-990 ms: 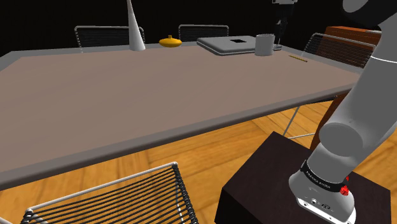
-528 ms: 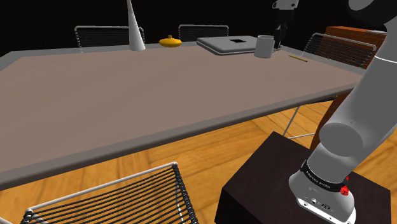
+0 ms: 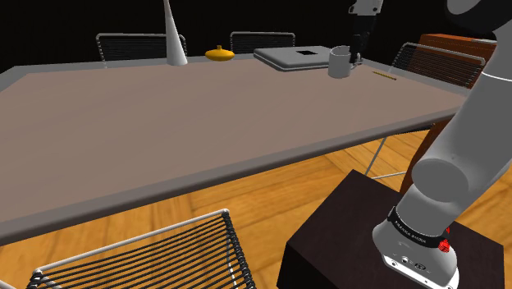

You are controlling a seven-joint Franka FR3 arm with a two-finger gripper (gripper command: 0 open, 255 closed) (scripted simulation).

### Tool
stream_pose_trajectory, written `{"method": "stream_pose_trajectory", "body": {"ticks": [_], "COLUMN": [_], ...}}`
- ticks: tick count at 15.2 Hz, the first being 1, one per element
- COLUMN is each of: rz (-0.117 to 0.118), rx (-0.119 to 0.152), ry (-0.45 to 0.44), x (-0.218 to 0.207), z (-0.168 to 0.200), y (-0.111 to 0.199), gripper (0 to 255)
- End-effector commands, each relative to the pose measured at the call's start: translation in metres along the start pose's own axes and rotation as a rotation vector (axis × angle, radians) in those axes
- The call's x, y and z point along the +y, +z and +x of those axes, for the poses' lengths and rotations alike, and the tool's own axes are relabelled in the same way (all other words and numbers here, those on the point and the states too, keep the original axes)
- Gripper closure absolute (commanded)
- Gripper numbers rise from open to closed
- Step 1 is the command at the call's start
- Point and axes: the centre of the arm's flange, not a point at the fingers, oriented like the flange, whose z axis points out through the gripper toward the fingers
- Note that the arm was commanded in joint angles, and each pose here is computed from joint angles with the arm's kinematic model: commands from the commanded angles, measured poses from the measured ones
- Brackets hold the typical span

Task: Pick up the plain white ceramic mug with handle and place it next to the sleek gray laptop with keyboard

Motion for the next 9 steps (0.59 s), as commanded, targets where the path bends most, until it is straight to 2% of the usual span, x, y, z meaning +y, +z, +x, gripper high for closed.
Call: {"method": "stream_pose_trajectory", "body": {"ticks": [1, 3, 7, 9], "rz": [0.001, 0.001, 0.001, 0.001], "rx": [-0.001, -0.001, -0.001, -0.001], "ry": [-0.001, -0.001, -0.001, -0.001], "x": [0.0, 0.0, 0.0, 0.0], "z": [0.001, 0.0, 0.0, 0.0], "y": [0.001, 0.0, -0.05, -0.05], "gripper": [0, 0, 0, 0]}}
